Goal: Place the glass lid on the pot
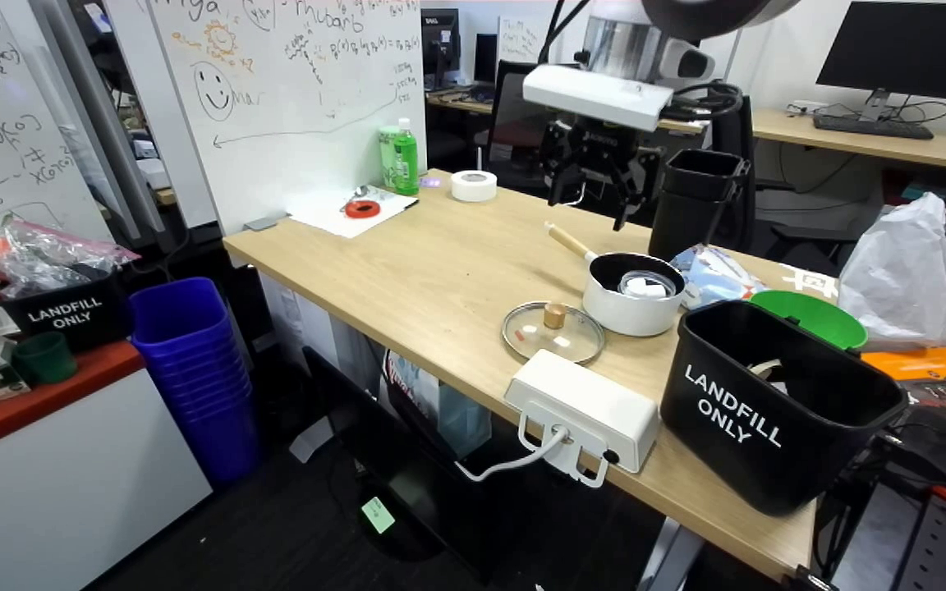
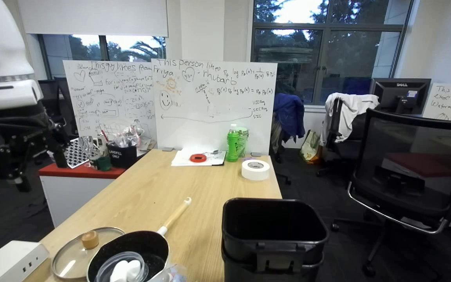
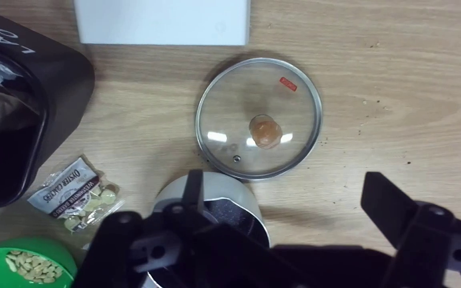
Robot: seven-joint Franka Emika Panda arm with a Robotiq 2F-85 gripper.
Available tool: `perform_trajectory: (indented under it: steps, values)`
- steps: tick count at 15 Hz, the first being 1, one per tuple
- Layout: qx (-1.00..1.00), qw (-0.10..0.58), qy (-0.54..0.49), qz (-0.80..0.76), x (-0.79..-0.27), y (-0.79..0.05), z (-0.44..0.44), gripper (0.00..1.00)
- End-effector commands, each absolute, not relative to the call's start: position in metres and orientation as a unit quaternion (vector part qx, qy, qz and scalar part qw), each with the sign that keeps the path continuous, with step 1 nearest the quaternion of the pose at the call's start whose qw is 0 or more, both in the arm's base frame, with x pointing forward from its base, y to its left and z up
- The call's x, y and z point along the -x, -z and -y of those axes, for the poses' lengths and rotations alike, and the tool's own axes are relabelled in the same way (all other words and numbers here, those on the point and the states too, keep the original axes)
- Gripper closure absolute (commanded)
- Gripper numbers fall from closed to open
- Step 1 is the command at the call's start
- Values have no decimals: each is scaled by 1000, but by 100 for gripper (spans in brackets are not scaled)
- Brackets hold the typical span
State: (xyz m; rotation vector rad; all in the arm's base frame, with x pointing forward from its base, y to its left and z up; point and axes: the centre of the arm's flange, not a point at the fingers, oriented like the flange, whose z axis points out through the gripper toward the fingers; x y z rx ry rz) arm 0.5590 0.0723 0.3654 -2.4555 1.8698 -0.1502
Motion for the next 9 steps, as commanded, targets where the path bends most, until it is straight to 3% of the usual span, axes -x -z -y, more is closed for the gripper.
perform_trajectory:
  steps: [1, 9]
  values:
    - [775, 2, 14, -632, -583, -329, -69, 0]
    - [768, -3, -30, -640, -593, -269, -64, 0]
